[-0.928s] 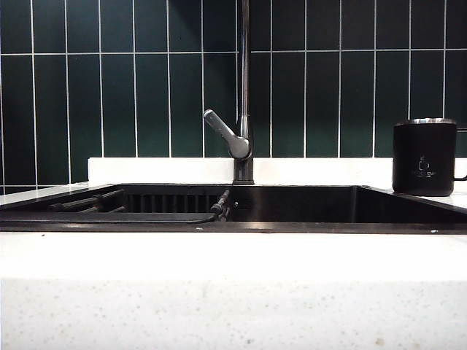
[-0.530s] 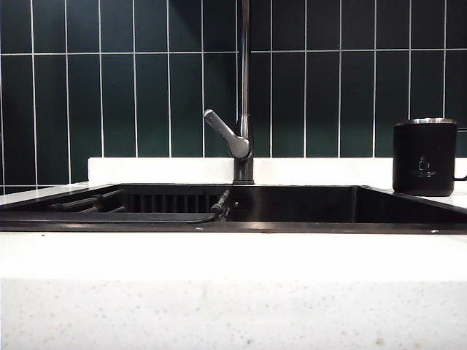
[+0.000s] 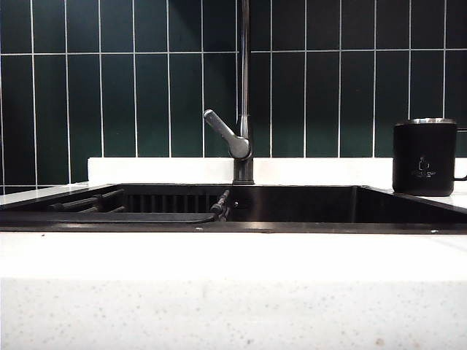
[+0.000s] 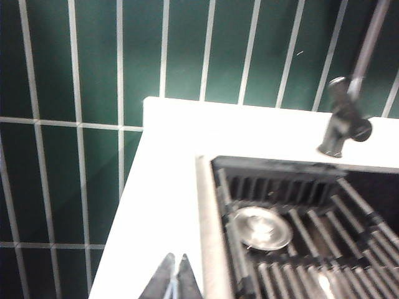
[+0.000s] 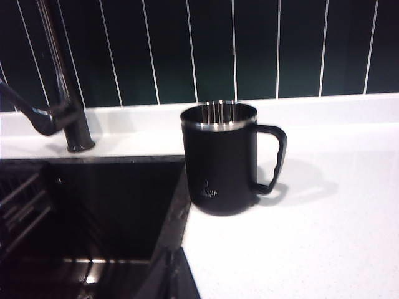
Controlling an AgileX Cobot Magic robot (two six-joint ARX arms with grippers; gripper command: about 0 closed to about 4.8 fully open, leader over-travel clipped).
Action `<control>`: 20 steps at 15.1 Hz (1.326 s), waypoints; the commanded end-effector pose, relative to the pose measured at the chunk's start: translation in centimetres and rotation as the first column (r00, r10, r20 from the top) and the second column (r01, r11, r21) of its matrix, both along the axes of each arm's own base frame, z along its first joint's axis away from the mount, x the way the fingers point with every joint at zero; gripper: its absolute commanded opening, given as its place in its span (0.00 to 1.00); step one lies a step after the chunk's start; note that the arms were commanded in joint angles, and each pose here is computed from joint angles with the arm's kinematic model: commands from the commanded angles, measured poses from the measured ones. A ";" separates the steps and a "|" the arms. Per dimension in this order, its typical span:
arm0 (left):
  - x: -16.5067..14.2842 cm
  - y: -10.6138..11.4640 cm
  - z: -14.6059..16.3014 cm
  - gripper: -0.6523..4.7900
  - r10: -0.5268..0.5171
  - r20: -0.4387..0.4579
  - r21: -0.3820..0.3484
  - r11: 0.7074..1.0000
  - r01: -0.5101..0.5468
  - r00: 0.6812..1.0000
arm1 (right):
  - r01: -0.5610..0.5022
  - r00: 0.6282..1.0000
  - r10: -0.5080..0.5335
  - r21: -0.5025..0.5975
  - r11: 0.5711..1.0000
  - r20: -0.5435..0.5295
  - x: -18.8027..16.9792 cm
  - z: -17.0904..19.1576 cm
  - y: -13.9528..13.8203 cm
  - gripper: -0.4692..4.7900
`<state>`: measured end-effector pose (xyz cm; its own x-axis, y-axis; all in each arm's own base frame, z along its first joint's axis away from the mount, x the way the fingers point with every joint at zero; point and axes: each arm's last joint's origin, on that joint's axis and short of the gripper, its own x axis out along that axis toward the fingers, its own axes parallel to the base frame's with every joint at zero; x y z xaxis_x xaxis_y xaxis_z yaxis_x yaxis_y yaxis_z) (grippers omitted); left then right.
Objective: Pick up the mug next to the sink, go to the faucet to get some water, pour the water into the sink, and finally put the mug back to its place.
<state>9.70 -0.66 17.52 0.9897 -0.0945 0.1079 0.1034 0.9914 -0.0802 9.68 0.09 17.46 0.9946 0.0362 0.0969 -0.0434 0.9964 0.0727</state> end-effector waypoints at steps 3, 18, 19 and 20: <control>-0.1 -0.1 0.5 0.11 -0.027 0.034 -0.026 0.999 0.027 0.999 | -0.024 0.998 0.017 0.115 0.993 0.065 -0.3 1.3 0.0 0.09; -0.2 -0.1 1.2 0.11 -0.031 0.112 -0.019 0.999 0.033 0.993 | 0.048 0.990 -0.031 -0.122 0.991 0.138 1.2 15.7 -0.1 0.09; -0.2 -0.1 1.2 0.11 -0.030 0.112 -0.019 0.999 0.033 0.993 | 0.045 0.993 -0.030 -0.123 0.991 0.117 2.1 16.1 -0.1 0.09; -0.2 -0.1 1.2 0.11 -0.031 0.112 -0.019 0.999 0.033 0.993 | 0.043 0.995 -0.031 -0.124 0.991 0.097 3.0 16.2 -0.1 0.09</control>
<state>9.52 -0.74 18.52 0.9715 -0.1229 0.2028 0.1434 0.9856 -0.0898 12.40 0.02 33.20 0.9860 0.0199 0.1653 -0.0113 0.9985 -0.0530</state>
